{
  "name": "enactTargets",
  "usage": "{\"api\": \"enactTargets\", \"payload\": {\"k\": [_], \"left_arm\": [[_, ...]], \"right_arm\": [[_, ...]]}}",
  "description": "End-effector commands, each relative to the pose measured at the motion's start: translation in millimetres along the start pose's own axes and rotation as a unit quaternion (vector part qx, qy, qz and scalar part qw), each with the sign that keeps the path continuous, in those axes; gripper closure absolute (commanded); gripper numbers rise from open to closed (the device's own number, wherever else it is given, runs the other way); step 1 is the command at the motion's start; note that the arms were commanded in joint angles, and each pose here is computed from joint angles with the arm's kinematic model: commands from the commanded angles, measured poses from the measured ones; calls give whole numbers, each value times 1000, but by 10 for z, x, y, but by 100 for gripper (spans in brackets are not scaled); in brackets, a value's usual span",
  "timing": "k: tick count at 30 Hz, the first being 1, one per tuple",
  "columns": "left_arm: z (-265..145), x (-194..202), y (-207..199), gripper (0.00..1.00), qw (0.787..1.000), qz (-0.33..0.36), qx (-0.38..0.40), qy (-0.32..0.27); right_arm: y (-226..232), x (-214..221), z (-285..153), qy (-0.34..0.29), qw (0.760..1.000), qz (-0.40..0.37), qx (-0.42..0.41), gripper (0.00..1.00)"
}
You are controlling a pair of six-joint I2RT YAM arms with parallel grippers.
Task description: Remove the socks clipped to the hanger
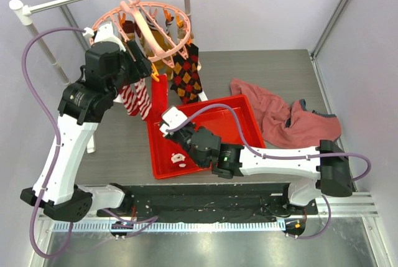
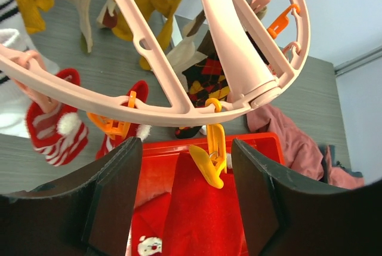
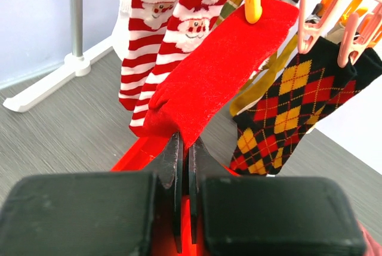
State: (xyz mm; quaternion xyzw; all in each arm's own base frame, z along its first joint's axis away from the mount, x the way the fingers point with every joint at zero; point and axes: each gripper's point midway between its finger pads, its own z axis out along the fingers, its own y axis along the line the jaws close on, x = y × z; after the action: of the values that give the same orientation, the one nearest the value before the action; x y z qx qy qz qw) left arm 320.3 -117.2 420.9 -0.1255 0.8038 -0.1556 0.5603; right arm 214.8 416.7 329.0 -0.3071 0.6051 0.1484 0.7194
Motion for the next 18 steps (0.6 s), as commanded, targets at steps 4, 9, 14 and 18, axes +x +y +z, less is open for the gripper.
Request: {"api": "enactTargets", "payload": {"k": [4,9,14,18], "left_arm": [[-90,2,-5,36,998,60,-32,19],[-55,81,-39,36,995,82,-48,25],[-43,37,-38,36,991,109,-76,22],[35,79,-15,36,987,127,-95,29]], "right_arm": [[-40,-242,51,-22,1000,12,15,99],[6,-226,61,-20,1000,7,10,99],[39,-199,66,-18,1000,5,8,99],[71,-209,63,-19,1000,4,5,99]]}}
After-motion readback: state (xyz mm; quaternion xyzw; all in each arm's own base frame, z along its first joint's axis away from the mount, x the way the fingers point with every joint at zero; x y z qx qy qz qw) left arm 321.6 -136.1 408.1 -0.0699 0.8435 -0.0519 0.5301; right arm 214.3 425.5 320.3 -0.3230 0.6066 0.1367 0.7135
